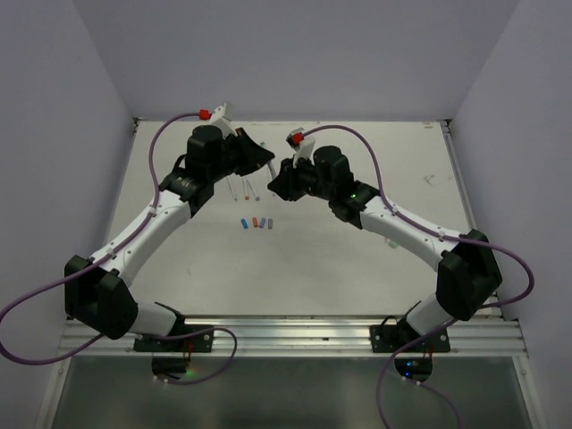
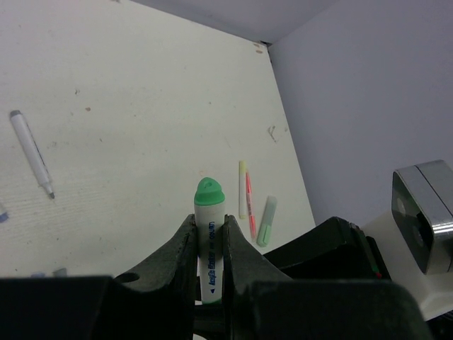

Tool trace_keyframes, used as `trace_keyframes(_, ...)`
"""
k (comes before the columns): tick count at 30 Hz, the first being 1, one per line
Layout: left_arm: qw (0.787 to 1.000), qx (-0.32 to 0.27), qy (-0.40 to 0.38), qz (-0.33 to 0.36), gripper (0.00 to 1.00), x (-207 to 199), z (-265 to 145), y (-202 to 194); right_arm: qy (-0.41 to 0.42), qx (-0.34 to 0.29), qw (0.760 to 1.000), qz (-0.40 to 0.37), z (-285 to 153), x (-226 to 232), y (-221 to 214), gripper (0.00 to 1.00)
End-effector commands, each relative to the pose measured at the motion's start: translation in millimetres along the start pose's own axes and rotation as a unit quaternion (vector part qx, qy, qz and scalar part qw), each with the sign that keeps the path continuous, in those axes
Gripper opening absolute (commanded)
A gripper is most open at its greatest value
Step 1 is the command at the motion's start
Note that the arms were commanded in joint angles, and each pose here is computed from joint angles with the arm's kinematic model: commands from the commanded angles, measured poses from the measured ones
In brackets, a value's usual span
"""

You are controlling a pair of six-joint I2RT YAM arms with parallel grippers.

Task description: Open the pen caps

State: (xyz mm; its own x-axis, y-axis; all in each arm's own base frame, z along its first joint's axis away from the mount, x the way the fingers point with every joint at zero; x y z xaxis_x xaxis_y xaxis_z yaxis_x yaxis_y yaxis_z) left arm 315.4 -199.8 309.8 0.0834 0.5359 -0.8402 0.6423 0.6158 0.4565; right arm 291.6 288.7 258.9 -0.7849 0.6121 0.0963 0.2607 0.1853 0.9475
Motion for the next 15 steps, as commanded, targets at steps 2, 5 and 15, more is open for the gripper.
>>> trace_keyframes(2, 1.000, -0.014, -0.022, 0.004, 0.00, -10, -5, 3, 0.003, -0.014, 1.000, -0.004, 2, -1, 11, 0.16)
trace_keyframes(5, 0.999, -0.028, -0.022, 0.003, 0.00, -11, -5, 6, 0.004, -0.009, 1.000, 0.001, 1, -1, 7, 0.00)
trace_keyframes(15, 0.990, -0.130, -0.058, -0.005, 0.00, -34, -7, 49, 0.030, 0.053, 0.998, 0.025, -9, 6, -45, 0.00)
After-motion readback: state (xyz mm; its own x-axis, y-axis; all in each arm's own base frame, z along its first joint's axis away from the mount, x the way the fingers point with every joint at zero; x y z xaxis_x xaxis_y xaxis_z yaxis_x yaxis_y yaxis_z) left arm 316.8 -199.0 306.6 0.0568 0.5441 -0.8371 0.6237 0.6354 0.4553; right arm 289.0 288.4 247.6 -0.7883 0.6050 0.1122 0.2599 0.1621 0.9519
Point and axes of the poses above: each gripper's point midway between its finger pads, its own z axis out along the fingers, its own x axis along the line the jaws close on, y = z × x, the point moved 8 cm from there along -z, back along the fingers, and after that the axes turned 15 degrees about -z, right-handed, at the moved point
